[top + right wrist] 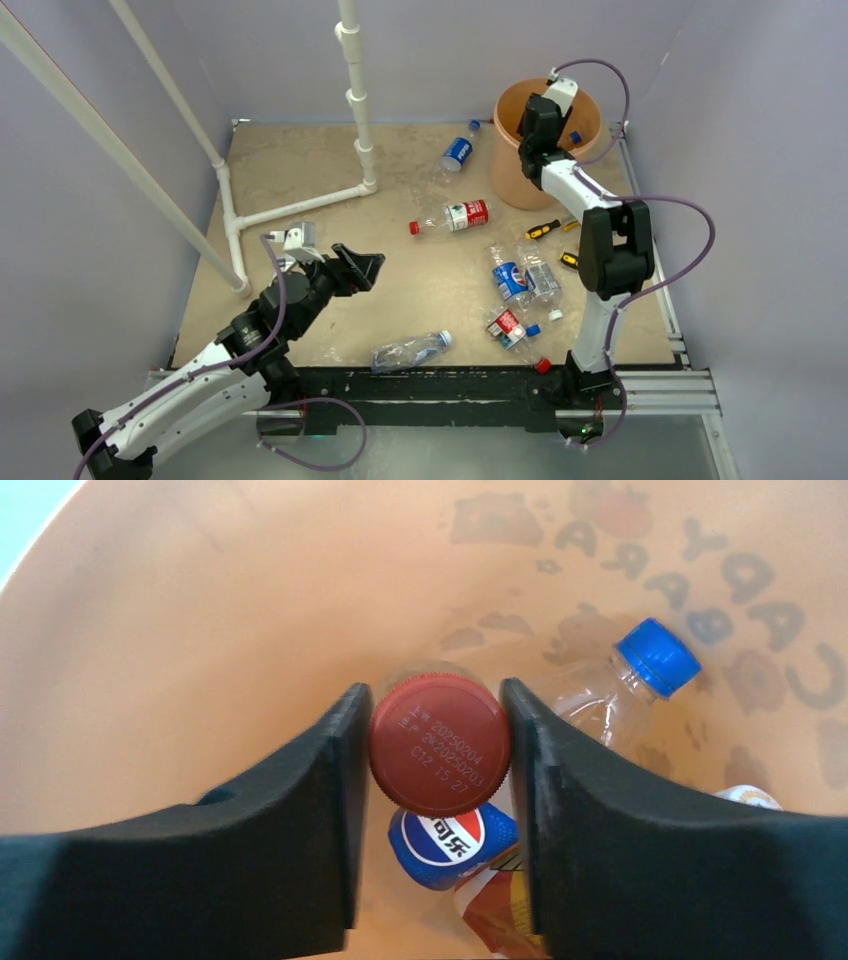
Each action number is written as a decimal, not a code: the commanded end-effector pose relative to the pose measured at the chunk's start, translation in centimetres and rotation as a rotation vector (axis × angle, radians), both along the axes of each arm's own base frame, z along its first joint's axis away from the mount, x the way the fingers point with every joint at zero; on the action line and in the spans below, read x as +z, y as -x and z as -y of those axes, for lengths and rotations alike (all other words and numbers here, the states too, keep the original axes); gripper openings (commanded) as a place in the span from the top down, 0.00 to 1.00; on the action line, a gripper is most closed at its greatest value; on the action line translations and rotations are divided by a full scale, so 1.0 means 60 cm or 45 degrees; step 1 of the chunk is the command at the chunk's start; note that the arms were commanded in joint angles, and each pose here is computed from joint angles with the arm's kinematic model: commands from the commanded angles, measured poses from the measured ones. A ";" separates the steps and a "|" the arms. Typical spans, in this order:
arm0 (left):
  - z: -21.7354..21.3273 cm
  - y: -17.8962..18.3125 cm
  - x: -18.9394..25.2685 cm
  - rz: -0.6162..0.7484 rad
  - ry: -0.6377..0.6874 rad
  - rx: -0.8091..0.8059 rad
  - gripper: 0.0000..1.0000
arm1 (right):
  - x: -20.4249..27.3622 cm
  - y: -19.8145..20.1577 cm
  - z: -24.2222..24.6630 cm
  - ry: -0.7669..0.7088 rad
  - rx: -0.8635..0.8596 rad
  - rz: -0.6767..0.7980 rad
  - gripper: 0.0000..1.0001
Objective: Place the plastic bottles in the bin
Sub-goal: Place the plastic bottle in the trash bin, then pick up the plastic bottle at the center of the board.
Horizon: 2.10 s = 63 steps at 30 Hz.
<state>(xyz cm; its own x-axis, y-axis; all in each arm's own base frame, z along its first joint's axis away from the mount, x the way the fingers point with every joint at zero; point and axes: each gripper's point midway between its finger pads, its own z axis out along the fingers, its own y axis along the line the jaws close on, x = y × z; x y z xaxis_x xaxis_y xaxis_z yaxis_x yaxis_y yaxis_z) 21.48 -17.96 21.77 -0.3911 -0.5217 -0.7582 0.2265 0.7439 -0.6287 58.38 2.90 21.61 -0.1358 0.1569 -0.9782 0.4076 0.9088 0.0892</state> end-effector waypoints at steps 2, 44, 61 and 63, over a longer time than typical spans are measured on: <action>0.006 -0.002 0.029 0.045 0.069 -0.007 0.20 | 0.043 0.004 0.002 -0.042 0.024 0.038 0.35; -0.024 0.028 -0.098 -0.206 0.011 0.049 0.03 | -0.003 0.483 -0.402 -0.487 1.076 -0.070 0.11; -0.005 0.032 -0.147 -0.300 0.079 0.029 0.07 | -0.127 0.239 -0.457 0.142 0.727 -0.291 0.12; -0.008 0.032 -0.151 -0.299 0.092 0.041 0.08 | -0.148 0.227 -0.456 0.150 0.732 -0.323 0.13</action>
<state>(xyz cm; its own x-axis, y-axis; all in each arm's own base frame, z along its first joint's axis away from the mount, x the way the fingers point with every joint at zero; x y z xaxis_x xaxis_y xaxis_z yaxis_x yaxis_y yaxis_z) 19.29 -17.10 11.66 -0.5594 -0.5318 -0.6358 0.0335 0.7520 -0.6583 42.83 31.68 13.29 -0.3852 -0.0682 -0.9203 -0.1796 0.9837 0.0022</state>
